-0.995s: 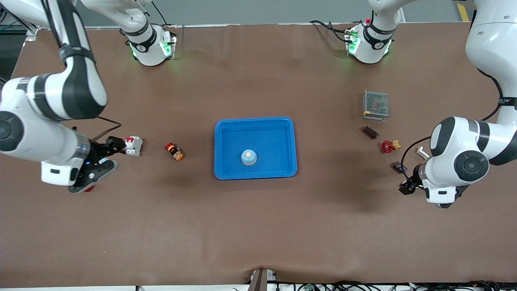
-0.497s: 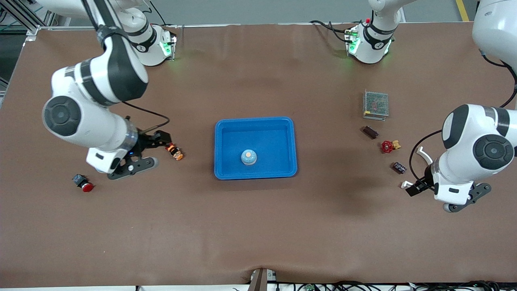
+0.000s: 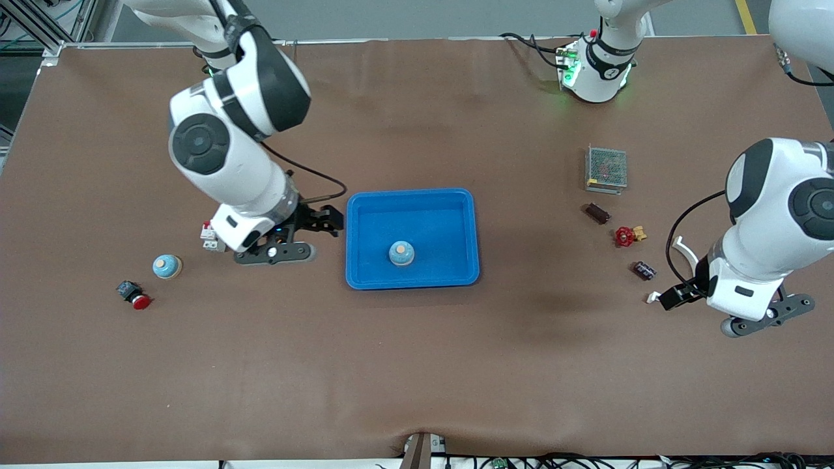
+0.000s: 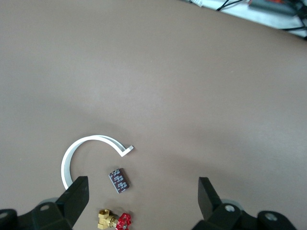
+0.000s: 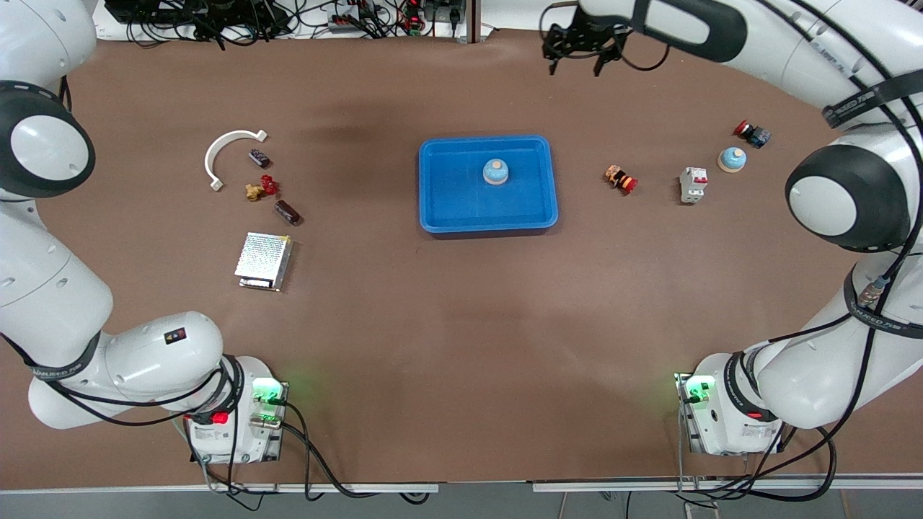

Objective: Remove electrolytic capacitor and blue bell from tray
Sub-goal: 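Open the right gripper and return to the tray while the left gripper releases, then grasp the second bell with the right gripper while the left gripper withdraws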

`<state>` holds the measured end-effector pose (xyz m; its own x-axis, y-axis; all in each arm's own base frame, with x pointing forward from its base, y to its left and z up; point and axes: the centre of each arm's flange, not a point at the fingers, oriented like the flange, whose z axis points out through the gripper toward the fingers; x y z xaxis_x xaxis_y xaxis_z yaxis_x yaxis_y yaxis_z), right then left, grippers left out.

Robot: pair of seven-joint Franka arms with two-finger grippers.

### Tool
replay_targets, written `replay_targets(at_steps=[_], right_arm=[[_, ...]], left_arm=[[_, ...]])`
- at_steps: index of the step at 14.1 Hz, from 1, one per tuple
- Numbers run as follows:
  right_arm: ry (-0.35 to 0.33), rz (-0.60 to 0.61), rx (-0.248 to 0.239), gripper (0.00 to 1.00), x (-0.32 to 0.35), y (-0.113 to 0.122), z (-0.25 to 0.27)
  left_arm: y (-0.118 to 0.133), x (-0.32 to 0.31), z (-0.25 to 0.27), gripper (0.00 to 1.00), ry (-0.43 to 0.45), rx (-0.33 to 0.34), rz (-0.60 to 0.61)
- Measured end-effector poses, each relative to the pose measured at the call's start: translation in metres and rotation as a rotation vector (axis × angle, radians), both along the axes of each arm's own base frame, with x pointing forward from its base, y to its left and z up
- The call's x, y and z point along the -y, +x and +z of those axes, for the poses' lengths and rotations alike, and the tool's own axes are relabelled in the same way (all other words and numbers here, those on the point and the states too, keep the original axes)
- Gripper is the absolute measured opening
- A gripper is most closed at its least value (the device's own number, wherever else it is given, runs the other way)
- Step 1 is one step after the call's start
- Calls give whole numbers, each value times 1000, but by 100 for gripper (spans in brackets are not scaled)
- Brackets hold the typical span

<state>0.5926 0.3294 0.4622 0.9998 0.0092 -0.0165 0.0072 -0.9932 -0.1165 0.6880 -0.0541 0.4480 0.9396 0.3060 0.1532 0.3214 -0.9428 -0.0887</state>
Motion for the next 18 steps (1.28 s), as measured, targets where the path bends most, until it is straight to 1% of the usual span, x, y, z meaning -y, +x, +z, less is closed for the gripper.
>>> replay_targets(at_steps=[3, 6, 8, 10, 13, 16, 18], right_arm=[[22, -58, 31, 100, -47, -9, -28], [28, -88, 38, 100, -76, -12, -69], [17, -84, 26, 100, -89, -17, -94], [5, -79, 13, 100, -93, -18, -108], [-16, -65, -7, 100, -99, -23, -128], [-25, -38, -9, 100, -115, -33, -149], [-25, -24, -4, 100, -125, -38, -164]], left_arm=[[-7, 13, 25, 100, 7, 2, -114], [-25, 35, 56, 100, 1, -22, -161], [-39, 34, 85, 100, 2, -31, -198], [-56, 27, 117, 100, 5, -33, -208], [-83, 27, 155, 100, 43, -44, -258], [-102, 22, 178, 100, 68, -62, -321], [-114, 14, 187, 100, 35, -68, -320]])
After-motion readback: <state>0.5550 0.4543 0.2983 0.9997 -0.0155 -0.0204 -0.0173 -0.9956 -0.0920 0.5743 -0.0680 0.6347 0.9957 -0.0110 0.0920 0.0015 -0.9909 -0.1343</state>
